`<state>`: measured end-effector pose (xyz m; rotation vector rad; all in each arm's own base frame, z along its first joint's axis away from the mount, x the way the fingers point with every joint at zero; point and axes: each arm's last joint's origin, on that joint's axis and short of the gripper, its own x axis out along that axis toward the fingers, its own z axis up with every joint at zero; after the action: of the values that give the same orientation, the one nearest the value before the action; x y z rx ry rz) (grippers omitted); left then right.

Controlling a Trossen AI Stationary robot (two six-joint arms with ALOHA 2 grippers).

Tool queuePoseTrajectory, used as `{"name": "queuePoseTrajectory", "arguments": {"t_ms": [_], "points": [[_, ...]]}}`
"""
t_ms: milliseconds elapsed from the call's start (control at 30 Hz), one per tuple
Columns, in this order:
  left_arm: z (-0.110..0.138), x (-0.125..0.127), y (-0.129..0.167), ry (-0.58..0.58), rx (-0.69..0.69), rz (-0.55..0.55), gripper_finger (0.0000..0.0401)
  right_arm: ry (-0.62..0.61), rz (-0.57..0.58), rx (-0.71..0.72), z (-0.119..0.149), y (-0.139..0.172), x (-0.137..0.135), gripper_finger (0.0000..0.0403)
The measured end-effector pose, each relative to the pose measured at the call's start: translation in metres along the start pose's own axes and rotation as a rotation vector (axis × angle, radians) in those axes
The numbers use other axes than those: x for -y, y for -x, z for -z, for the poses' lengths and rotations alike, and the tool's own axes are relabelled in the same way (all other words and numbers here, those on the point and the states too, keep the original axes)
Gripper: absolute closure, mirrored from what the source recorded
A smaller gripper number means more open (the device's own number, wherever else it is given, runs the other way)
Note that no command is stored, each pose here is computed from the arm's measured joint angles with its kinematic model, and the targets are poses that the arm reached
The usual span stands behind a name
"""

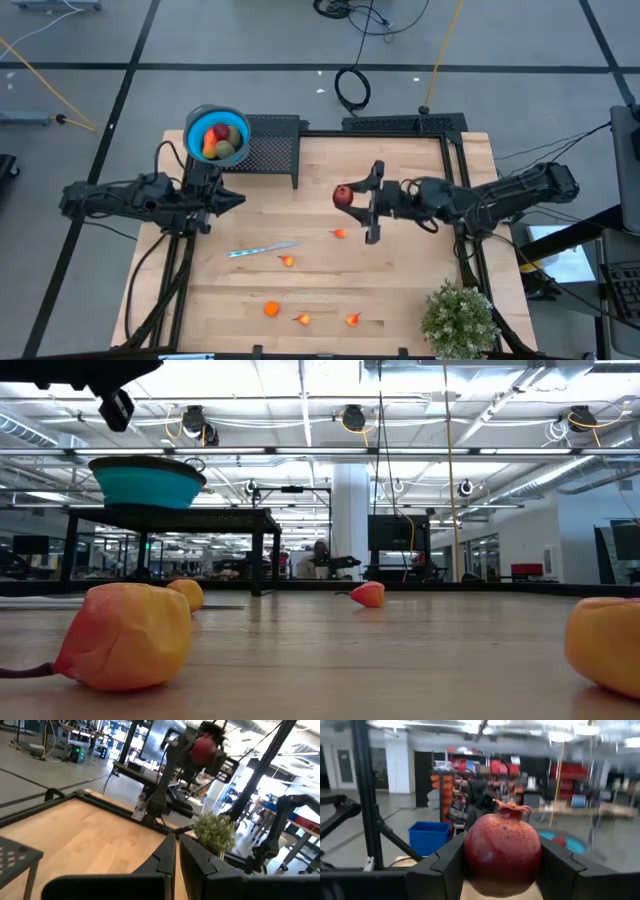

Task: Pick & Place Fruit
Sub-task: Put the pomegranate into the blue strainer bowl on the shelf

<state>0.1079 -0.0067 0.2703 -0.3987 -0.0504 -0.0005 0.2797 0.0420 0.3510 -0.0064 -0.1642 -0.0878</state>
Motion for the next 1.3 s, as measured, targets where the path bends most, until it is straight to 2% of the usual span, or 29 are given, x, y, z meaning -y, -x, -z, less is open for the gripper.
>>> {"name": "queuePoseTrajectory", "arguments": {"t_ms": [167, 367, 567, 700, 1033, 1300], "points": [[0.0, 0.003, -0.015, 0.006, 0.014, 0.015, 0.038, -0.165, 0.043, -0.134, 0.014, -0.002, 0.011, 0.0215], [0.004, 0.01, -0.038, 0.041, 0.027, 0.055, 0.038, -0.242, -0.07, -0.284, 0.027, -0.001, 0.017, 0.0218], [0.011, 0.02, -0.059, 0.07, 0.084, 0.055, 0.038, -0.235, -0.122, -0.329, 0.031, 0.0, 0.016, 0.0216], [0.017, 0.028, -0.071, 0.103, 0.105, 0.034, 0.038, -0.18, -0.13, -0.371, 0.035, 0.002, 0.016, 0.0218], [0.005, 0.073, -0.117, 0.053, 0.03, -0.008, 0.038, -0.06, -0.207, -0.398, 0.038, 0.004, 0.014, 0.0218], [-0.006, 0.101, -0.158, 0.006, -0.061, -0.031, 0.038, -0.035, -0.342, -0.394, 0.038, 0.005, 0.011, 0.0219]]}}
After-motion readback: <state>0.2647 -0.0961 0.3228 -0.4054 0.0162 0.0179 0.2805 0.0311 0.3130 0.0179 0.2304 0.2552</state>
